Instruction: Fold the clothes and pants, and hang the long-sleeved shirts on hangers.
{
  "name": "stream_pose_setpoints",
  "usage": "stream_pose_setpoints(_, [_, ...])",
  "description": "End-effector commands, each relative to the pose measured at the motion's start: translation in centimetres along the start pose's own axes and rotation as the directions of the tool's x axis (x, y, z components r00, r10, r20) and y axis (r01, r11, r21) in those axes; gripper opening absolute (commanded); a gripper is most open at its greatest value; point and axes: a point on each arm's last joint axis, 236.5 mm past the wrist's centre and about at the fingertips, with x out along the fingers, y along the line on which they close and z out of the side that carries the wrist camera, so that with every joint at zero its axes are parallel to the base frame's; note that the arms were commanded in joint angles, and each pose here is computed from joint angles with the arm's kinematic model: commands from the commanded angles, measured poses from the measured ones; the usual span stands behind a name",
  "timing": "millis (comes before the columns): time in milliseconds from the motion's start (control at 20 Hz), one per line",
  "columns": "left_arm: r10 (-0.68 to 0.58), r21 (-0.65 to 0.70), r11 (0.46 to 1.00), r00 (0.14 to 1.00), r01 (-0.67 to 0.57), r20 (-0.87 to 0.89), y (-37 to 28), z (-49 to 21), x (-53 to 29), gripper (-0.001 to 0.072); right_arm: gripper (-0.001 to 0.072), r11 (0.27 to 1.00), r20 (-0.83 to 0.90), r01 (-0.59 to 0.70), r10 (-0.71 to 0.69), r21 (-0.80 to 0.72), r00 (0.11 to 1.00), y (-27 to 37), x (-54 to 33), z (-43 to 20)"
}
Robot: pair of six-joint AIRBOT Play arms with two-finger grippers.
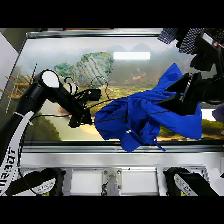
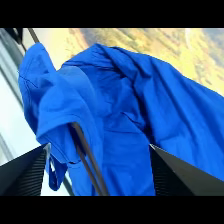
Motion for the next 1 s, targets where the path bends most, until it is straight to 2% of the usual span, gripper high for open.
stream_pose_setpoints(0, [0.021, 0.042, 0.999, 1.0, -0.022, 0.009, 0.7, -0.5, -0.1, 0.0008, 0.0684, 0.98, 0.179, -0.189, 0.197, -0.066, 0.964, -0.4, -2.0, -0.4])
stream_pose_setpoints(150, [0.031, 0.017, 0.999, 0.999, -0.031, 0.016, 1.1, -1.1, -0.7, 0.0008, 0.0683, 0.965, 0.263, -0.241, 0.259, -0.1, 0.929, -2.0, -1.5, -2.2])
stream_pose_setpoints(450, [0.03, 0.016, 0.999, 0.999, -0.031, 0.021, 1.1, -1.1, -0.7, 0.0008, 0.0684, 0.912, 0.286, -0.384, 0.41, -0.144, 0.866, -0.5, 2.7, -4.9])
stream_pose_setpoints(750, [0.031, 0.016, 0.999, 0.999, -0.031, 0.022, 1.1, -1.0, -0.7, 0.0008, 0.0684, 0.847, 0.296, -0.485, 0.531, -0.22, 0.794, 0.9, 5.3, -3.7])
stream_pose_setpoints(950, [0.031, 0.015, 0.999, 0.999, -0.031, 0.022, 1.1, -1.0, -0.7, 0.0008, 0.0684, 0.835, 0.293, -0.504, 0.55, -0.222, 0.782, 1.3, 6.6, -3.2])
